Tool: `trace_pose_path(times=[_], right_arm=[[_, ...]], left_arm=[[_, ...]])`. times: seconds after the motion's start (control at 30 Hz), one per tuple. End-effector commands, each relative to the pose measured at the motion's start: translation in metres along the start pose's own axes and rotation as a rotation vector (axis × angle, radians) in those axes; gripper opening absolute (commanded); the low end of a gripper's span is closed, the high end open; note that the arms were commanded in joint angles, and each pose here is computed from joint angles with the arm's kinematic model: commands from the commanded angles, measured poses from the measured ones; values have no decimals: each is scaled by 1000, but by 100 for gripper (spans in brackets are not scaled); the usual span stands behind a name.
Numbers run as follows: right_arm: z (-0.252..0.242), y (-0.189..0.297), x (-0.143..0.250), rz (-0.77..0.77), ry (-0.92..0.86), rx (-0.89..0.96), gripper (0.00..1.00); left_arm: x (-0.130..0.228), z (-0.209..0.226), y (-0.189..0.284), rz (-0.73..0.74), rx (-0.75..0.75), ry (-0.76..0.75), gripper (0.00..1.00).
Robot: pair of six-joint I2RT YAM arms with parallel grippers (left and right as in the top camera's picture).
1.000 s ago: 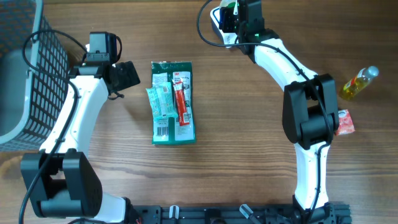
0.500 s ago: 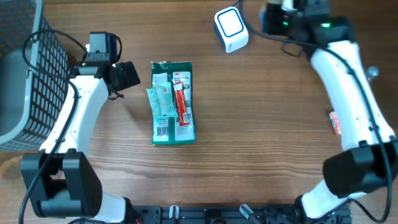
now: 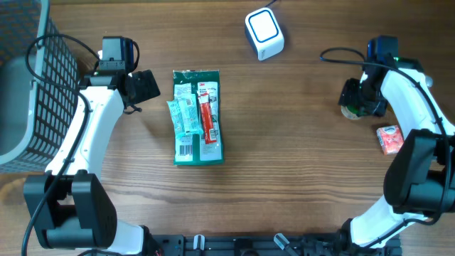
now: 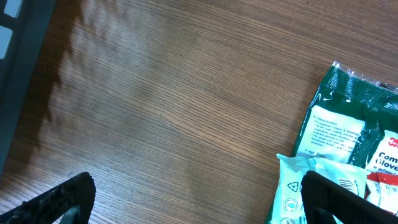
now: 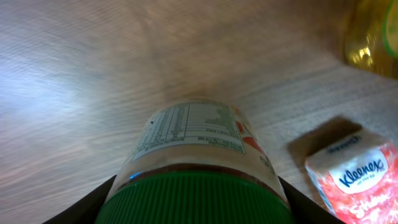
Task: Scan the item barcode
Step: 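Carry the jar away from the scanner toward the right side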
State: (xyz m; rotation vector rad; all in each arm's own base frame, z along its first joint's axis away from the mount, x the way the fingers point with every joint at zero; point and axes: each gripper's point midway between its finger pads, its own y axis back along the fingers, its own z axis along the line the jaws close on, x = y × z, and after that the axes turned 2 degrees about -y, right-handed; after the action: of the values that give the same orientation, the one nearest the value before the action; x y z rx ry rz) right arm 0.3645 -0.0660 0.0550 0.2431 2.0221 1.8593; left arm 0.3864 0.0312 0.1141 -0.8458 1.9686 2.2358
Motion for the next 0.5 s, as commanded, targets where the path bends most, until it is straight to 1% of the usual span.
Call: trace_pose_path(times=[0.0,0.03,0.07,0.17,0.27,0.3,0.37,0.47], right_arm=[[-15,-5,-3,-8,-10,54,5],[-15,-5,-3,-7,-11,54,23],[-16,-5,-3,-5,-11,55,36],[-19,-5,-2,-4,-11,75,40],[-31,-4,-5,-21,-12,142,41],[-34,-3,-6,-25,-12,161,43],[-34,-3,-6,-25,-12,161,44],[-34,-4,-4,-20,-8,163,52]], left_arm=[[2,3,-4,9,-13,1,100],[2,3,-4,9,-13,1,100],[2,3,-4,9,-13,1,100],[2,3,-4,9,-13,1,100],[2,3,-4,9,-13,1,100],[2,3,-4,9,-13,1,100],[2,3,-4,9,-13,1,100],[2,3,-4,9,-13,1,100]])
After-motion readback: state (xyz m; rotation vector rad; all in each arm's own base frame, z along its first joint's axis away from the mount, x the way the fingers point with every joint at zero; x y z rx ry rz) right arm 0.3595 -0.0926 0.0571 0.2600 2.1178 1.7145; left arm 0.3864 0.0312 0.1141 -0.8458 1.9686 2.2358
